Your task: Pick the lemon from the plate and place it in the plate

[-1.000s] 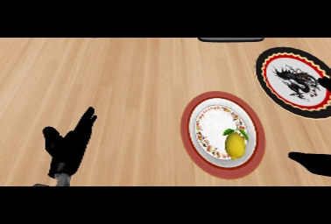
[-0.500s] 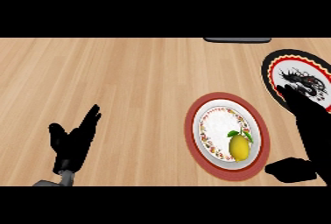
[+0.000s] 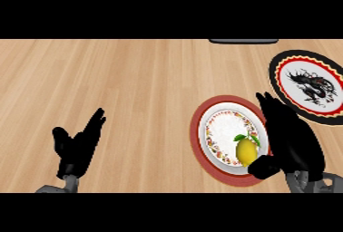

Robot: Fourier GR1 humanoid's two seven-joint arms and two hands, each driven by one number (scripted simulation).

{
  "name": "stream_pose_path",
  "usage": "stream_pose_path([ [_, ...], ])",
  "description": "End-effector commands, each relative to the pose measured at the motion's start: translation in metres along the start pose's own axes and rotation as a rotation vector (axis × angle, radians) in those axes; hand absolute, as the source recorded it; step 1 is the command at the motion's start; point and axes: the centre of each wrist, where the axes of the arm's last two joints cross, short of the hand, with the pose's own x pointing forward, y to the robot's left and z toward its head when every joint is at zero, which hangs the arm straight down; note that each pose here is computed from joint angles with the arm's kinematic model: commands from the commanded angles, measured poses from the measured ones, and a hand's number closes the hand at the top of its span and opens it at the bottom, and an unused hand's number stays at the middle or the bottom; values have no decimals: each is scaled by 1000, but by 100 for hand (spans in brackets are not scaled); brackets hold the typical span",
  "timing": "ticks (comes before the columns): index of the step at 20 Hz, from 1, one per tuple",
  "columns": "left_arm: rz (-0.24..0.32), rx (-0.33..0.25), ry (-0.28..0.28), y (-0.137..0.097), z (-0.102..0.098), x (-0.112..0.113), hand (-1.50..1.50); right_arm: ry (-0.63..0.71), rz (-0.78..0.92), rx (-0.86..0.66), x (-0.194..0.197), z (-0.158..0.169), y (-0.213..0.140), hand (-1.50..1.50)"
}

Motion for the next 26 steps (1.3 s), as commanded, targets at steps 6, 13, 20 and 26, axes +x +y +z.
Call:
stream_pose_path([
  [6, 2, 12, 54, 7, -3, -11, 0, 95, 9, 102, 24, 7, 29, -150],
  [13, 20, 12, 45, -5, 0, -11, 0, 153, 108, 67, 23, -5, 57, -150],
  [20, 15, 17, 53, 0, 4, -17, 0, 195, 125, 62, 28, -22, 76, -150],
  [26, 6, 0, 57, -7, 5, -1, 0, 190, 126, 120, 8, -30, 69, -150],
])
